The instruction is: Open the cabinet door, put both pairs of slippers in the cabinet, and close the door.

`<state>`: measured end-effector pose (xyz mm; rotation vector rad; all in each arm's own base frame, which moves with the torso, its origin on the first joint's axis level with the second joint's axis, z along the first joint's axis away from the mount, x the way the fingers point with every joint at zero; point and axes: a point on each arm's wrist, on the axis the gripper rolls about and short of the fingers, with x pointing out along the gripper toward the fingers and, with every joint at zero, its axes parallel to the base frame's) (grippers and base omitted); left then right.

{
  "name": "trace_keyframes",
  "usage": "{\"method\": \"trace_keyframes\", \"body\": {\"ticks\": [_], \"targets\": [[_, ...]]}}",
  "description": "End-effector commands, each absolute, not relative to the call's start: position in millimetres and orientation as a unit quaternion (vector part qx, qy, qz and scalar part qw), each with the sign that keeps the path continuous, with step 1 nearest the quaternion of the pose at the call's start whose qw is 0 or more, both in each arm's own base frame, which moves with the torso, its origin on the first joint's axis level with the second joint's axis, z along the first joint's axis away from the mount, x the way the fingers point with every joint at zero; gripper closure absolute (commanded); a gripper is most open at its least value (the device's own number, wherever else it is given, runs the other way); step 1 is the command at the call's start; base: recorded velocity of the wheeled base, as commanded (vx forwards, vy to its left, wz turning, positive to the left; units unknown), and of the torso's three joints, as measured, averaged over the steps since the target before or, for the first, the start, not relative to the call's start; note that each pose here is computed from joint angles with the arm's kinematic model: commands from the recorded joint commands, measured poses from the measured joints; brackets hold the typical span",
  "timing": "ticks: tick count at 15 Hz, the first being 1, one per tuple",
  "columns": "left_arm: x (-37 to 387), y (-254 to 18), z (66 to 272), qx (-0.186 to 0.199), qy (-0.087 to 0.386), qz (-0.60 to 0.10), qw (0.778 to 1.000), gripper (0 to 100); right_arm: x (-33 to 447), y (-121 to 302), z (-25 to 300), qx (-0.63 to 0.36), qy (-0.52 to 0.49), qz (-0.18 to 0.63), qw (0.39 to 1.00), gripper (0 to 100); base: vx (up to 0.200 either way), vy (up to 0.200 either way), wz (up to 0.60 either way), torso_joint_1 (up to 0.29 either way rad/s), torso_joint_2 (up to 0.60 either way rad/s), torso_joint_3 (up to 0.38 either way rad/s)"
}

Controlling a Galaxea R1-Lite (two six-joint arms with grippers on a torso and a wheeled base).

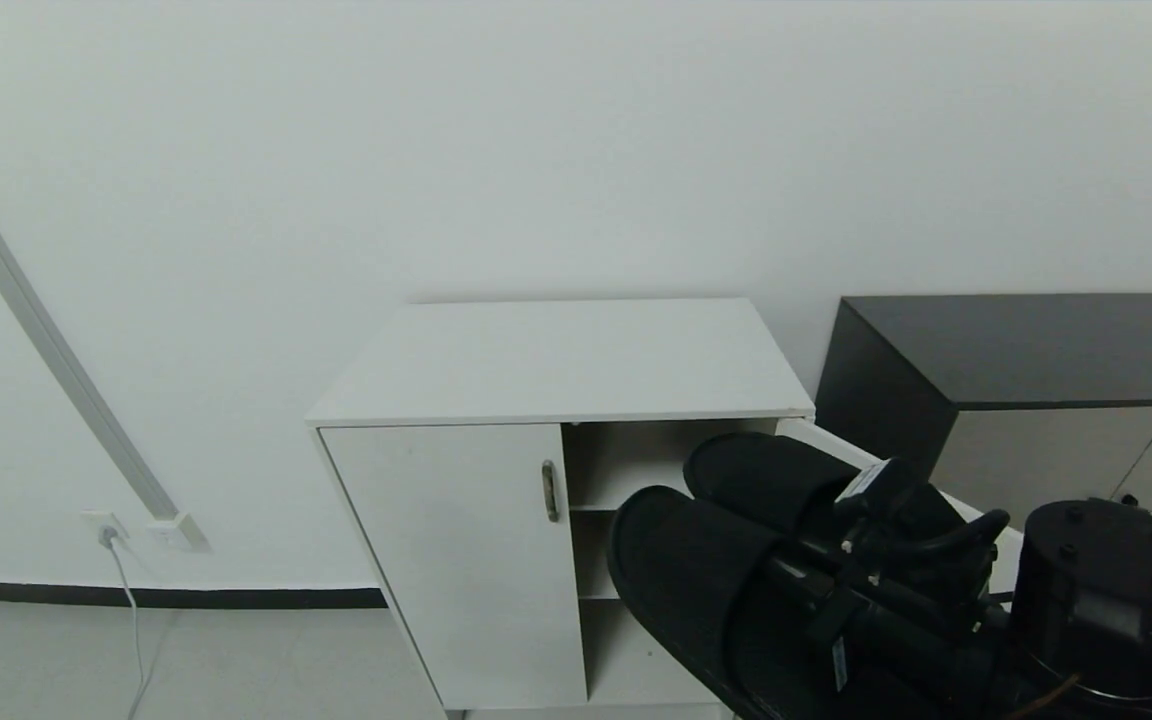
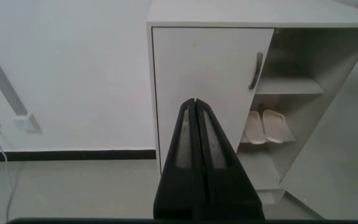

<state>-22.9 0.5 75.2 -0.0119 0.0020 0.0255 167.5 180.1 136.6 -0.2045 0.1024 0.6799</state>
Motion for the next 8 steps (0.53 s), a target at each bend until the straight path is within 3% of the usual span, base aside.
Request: {"method": "trace_keyframes", "body": {"ticks": [1, 8], "targets": [[-22.8, 0.5, 75.0, -0.006, 0.002, 0.013, 1.000, 100, 164.5, 179.3, 137.4, -0.099, 0.044, 0.335, 0.936, 100, 0.000, 0.000, 0.00, -0.237, 0.55, 0.315], [-22.8, 0.5, 75.0, -0.006, 0.002, 0.013, 1.000, 100, 165.2, 180.1, 135.0, -0.101, 0.048, 0.335, 0.935, 100, 0.000, 0.000, 0.00, -0.219, 0.54, 0.321]]}}
